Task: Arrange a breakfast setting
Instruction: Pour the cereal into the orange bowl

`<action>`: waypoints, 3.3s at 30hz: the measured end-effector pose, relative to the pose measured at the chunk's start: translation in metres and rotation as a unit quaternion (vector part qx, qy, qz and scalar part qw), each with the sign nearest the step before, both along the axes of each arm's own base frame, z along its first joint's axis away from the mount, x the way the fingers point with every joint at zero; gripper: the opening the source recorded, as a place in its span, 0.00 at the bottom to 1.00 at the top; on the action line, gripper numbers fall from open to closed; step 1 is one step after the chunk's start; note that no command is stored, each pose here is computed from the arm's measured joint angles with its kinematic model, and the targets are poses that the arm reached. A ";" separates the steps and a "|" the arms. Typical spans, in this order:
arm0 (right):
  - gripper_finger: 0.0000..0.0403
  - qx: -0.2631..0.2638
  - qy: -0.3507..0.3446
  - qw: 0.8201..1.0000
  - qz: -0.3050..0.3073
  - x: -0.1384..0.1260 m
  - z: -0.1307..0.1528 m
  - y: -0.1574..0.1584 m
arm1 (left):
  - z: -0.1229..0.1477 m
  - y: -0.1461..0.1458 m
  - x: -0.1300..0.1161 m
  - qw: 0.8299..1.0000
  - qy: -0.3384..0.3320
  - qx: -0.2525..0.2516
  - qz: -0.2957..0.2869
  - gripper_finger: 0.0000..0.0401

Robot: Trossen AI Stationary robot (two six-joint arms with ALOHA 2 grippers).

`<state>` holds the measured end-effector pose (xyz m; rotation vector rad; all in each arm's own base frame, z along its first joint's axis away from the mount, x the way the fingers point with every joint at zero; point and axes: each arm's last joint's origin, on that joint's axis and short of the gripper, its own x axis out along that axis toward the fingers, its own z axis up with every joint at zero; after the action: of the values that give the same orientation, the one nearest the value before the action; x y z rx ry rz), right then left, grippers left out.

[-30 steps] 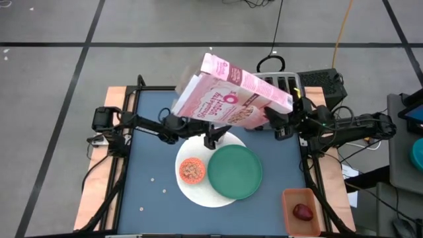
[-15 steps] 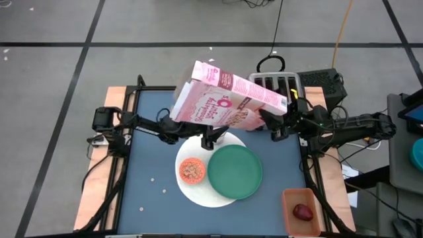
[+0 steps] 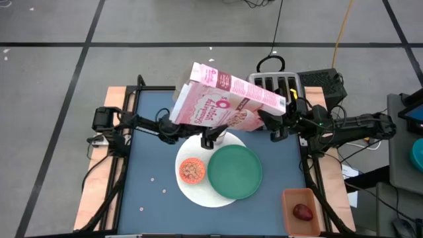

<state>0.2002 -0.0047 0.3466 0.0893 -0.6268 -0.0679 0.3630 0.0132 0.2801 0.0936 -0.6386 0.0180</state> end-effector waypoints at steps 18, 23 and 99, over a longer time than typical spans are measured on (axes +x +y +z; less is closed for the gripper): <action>0.50 -0.002 0.009 1.000 -0.002 0.001 -0.001 0.000 | 0.010 0.000 0.005 1.000 -0.008 0.005 0.009 0.48; 0.50 -0.002 0.009 1.000 -0.002 0.001 -0.002 0.000 | 0.010 0.000 0.005 1.000 -0.006 0.005 0.010 0.42; 0.97 -0.012 0.120 0.993 -0.005 -0.043 0.000 0.001 | 0.020 0.015 0.000 0.999 0.026 -0.011 0.024 0.41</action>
<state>0.1568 -0.0040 0.3467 0.0526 -0.3884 -0.0796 0.3629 0.0279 0.2999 0.0872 -0.5844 0.0681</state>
